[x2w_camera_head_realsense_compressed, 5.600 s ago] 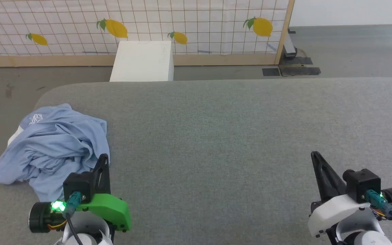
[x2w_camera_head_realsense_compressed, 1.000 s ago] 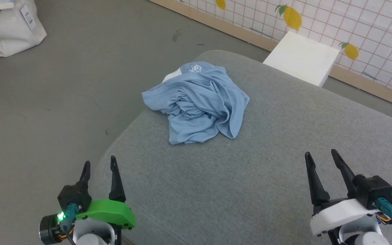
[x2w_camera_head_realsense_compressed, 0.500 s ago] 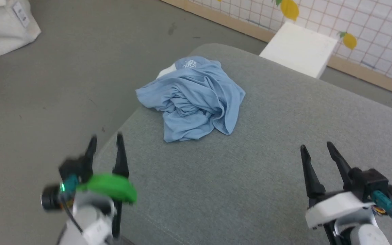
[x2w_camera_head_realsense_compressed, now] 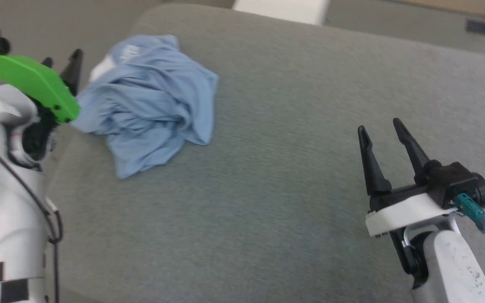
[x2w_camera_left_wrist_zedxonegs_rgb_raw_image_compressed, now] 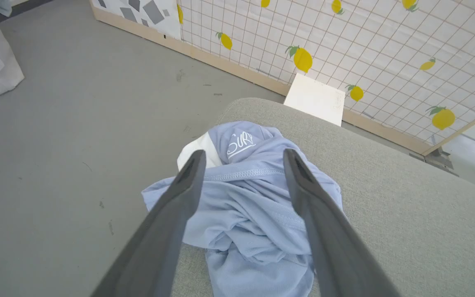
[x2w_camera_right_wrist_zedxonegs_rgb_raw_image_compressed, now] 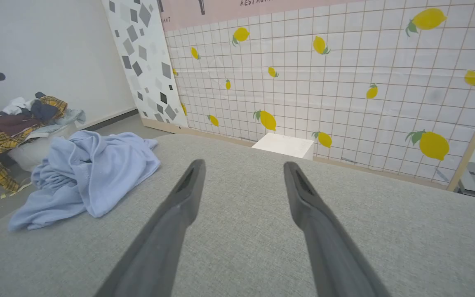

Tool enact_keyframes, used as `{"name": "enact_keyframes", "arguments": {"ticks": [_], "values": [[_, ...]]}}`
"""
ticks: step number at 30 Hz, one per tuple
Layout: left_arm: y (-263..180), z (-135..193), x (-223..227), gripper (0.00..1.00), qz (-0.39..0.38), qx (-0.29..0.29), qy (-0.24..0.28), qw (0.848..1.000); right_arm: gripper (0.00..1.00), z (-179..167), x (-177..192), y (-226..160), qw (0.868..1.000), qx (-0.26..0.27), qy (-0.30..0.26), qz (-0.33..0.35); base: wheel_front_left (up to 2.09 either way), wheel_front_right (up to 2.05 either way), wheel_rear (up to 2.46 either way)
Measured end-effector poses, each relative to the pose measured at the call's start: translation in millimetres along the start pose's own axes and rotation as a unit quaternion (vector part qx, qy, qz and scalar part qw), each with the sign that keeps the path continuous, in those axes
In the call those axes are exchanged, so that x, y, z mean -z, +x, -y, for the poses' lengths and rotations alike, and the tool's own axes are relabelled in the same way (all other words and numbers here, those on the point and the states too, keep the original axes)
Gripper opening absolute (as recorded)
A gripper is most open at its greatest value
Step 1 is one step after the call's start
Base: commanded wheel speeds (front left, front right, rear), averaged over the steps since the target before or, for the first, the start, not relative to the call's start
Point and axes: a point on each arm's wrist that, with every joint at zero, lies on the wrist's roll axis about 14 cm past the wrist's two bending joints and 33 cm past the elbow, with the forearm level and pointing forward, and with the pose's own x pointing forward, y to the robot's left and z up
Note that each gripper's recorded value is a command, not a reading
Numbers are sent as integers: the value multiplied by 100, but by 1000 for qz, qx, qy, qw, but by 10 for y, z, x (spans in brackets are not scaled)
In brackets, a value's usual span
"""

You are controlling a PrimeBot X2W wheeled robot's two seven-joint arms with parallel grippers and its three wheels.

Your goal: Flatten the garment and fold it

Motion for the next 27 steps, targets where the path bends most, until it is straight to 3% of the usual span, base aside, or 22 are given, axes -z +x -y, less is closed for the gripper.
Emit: {"name": "enact_keyframes", "arguments": {"ticks": [5,13,18,19,20,21,27], "values": [[406,139,506,100,-141,-2,-37,989,100,405,182,-90,999,50,9,-11,0,0,0],[589,250,1604,100,-344,-45,-63,936,100,919,576,-379,990,125,30,-53,0,0,0],[655,429,1915,100,-388,-36,-76,918,100,1142,752,-572,984,159,27,-80,0,0,0],[676,470,1939,51,-389,-30,-75,917,100,1176,770,-611,982,165,26,-83,0,0,0],[691,486,1951,19,-389,-28,-70,918,100,1209,779,-647,981,171,24,-86,0,0,0],[704,500,1950,0,-385,-24,-65,920,100,1232,783,-675,980,175,23,-88,0,0,0],[865,650,1594,0,-250,23,16,968,100,1295,648,-804,978,192,13,-80,0,0,0]]}}
